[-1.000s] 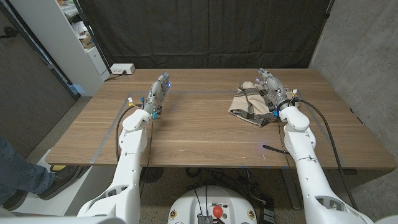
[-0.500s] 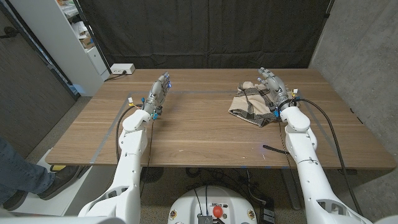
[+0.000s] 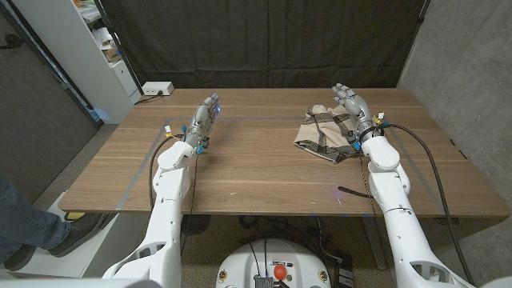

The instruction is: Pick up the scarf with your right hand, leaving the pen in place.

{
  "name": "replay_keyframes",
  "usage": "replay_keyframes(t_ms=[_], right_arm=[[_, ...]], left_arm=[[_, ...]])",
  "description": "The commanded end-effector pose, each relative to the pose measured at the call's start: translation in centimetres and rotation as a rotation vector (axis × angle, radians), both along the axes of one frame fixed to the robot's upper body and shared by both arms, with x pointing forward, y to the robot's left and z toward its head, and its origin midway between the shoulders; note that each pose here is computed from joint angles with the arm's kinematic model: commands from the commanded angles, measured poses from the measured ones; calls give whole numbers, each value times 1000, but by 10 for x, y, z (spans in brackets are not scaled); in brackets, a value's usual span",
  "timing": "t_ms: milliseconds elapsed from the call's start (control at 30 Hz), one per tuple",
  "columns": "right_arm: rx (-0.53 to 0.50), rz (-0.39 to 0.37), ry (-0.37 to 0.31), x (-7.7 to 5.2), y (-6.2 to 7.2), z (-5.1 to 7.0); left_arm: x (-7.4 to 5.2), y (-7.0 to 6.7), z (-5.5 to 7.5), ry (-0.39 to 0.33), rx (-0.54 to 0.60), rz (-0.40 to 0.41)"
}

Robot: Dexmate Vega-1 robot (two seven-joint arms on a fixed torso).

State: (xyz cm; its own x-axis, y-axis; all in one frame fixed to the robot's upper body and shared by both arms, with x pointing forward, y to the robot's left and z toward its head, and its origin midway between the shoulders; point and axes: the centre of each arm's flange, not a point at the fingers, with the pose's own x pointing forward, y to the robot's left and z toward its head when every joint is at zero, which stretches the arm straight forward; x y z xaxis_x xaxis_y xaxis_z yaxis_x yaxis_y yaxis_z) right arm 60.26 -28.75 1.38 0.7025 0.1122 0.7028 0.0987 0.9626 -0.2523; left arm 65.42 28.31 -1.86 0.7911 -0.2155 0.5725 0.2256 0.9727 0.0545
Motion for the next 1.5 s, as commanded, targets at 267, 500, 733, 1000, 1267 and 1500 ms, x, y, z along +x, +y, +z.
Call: replay_keyframes(t_ms=[267, 500, 733, 1000, 1267, 1500], right_arm=[[-77, -124, -71, -16, -2, 5], [-125, -174, -85, -16, 0, 7], [-190, -237, -88, -18, 3, 10], [-243, -279, -84, -22, 3, 13], [-328, -354, -92, -26, 7, 16], [-373, -407, -95, -28, 10, 19]], left_arm=[[-2, -4, -2, -5, -2, 0], [-1, -2, -1, -11, -15, 2], [1, -3, 1, -14, -12, 1], [3, -5, 4, -14, 12, -7], [4, -6, 8, -14, 60, 0], [6, -4, 7, -9, 55, -7]])
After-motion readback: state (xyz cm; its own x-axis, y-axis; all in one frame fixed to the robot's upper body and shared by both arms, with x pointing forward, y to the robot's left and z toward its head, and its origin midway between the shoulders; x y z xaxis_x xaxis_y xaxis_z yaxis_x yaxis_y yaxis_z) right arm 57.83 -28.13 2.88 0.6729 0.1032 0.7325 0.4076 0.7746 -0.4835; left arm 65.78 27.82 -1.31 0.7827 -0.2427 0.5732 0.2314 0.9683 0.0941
